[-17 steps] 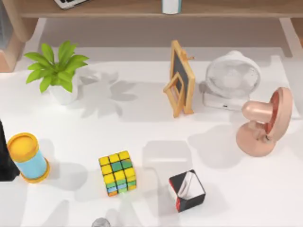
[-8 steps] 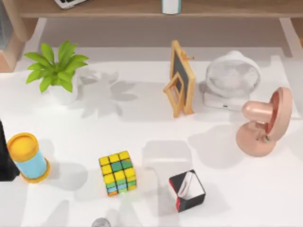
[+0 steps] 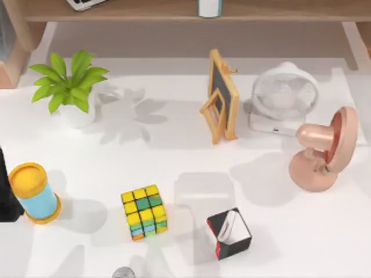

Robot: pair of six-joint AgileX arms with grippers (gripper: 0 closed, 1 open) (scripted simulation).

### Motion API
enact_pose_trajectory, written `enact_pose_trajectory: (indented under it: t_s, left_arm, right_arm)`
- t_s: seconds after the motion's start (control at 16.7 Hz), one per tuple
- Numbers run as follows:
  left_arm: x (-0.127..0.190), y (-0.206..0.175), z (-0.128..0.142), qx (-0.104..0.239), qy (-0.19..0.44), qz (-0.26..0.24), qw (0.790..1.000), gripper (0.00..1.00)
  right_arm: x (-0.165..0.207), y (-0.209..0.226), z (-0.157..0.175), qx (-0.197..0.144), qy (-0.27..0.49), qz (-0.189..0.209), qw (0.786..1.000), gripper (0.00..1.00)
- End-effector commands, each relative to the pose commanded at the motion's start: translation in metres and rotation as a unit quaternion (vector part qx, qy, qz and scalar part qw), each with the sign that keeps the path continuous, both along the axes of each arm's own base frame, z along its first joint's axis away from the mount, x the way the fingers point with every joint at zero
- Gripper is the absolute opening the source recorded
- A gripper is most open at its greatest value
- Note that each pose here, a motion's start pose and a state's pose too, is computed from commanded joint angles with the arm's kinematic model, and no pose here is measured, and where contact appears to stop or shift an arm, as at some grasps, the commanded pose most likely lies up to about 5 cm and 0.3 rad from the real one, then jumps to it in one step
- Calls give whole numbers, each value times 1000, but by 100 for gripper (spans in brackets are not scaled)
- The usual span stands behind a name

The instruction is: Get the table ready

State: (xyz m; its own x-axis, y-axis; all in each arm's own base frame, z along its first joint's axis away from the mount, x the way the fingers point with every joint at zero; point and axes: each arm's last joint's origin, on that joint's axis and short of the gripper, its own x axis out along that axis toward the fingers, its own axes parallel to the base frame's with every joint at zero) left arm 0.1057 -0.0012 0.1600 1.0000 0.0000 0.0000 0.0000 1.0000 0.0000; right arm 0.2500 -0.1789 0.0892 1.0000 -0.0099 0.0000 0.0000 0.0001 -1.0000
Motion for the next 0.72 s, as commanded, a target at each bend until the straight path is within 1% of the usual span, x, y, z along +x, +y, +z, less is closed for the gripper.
enact_pose_trajectory:
  t_s: [0.48,0.6,0.72]
  left_arm:
    - [0,0,0,0,0,0,1000,100]
    - [0,0,0,0,0,0,1000,100]
    - [0,0,0,0,0,0,1000,100]
  right_arm:
    - [1,0,-1,2,2,0,1000,0]
    - [12,0,-1,1,1,3,1000,0]
    - [33,-2,0,0,0,2,1000,0]
